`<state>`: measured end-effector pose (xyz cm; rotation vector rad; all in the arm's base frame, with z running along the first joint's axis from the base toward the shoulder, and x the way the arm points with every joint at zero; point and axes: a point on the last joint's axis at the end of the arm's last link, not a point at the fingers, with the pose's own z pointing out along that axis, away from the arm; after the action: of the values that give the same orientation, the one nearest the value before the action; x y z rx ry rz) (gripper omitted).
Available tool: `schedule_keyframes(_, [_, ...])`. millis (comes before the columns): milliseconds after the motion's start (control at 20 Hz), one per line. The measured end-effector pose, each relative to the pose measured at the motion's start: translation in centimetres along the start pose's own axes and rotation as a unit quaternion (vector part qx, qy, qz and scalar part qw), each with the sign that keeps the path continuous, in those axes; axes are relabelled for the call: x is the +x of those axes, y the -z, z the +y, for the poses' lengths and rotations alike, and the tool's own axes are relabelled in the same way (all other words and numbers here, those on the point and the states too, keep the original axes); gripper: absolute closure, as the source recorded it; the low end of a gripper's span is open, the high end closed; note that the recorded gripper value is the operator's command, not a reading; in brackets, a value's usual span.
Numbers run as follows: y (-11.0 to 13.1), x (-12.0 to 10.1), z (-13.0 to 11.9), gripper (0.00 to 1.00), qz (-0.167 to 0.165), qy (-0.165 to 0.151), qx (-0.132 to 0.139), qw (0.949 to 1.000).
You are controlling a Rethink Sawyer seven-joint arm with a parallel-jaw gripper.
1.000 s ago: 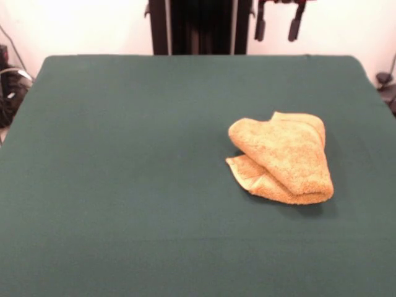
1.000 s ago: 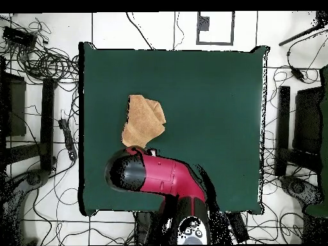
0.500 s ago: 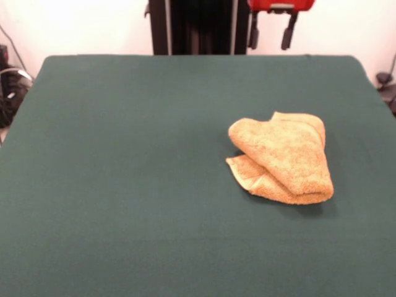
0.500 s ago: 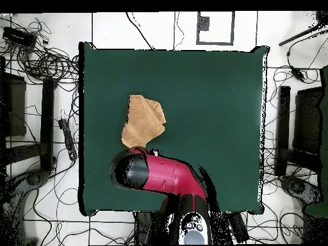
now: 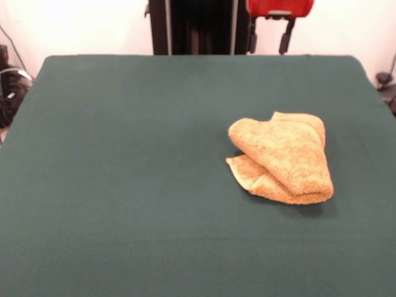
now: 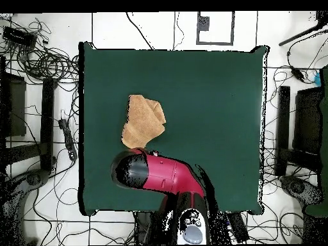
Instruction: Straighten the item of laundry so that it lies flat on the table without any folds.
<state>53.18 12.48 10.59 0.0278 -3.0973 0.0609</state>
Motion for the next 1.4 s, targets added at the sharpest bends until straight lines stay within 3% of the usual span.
schedule_keyframes(1400, [0.00, 0.00, 0.90, 0.00, -0.001, 0.005, 0.000, 1.0000])
